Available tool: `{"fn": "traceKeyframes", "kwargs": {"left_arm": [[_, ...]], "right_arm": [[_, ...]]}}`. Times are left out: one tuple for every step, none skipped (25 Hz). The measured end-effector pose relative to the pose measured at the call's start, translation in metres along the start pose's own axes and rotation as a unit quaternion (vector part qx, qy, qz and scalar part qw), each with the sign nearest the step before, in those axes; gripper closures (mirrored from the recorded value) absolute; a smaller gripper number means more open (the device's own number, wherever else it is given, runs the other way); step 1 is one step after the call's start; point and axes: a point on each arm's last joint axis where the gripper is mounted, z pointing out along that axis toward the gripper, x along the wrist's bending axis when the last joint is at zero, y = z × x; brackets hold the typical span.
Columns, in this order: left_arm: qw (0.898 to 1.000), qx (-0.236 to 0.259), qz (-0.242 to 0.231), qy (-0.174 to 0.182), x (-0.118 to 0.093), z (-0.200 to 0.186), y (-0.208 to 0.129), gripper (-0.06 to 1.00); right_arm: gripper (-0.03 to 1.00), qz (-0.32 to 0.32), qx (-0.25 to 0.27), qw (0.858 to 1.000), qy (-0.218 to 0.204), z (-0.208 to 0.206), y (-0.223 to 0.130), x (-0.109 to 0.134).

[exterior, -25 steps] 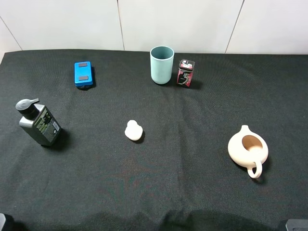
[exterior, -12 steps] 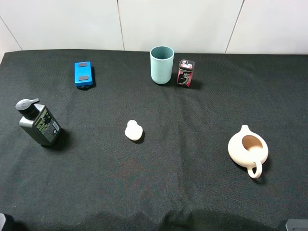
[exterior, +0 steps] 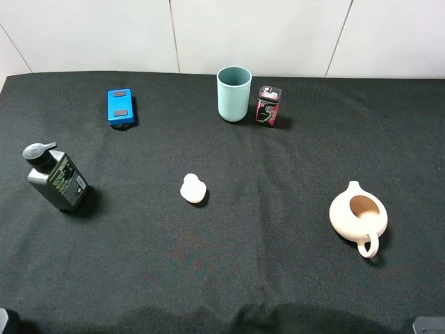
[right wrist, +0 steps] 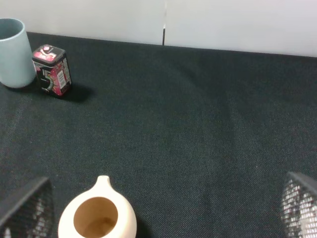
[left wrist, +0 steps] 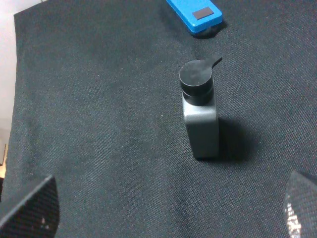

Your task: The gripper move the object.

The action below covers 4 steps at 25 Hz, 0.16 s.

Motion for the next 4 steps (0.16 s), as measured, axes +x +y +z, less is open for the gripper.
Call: {"fn": "traceKeyframes", "kwargs": {"left_arm": [[1.000, 0.000, 0.000, 0.000, 0.0000, 0.0000, 0.0000, -0.01], [1.000, 0.000, 0.000, 0.000, 0.0000, 0.0000, 0.0000, -0.01], [1.000, 0.000, 0.000, 0.000, 0.0000, 0.0000, 0.0000, -0.01], [1.000, 0.000, 0.000, 0.000, 0.0000, 0.0000, 0.0000, -0.01]], "right_arm": [[0.27, 0.000, 0.000, 1.000, 0.000, 0.0000, 0.0000, 0.0000], [0.27, 0.000, 0.000, 1.000, 0.000, 0.0000, 0.0000, 0.0000], [0.27, 0.000, 0.000, 1.000, 0.000, 0.0000, 0.0000, 0.0000], [0.27, 0.000, 0.000, 1.000, 0.000, 0.0000, 0.0000, 0.0000]]}}
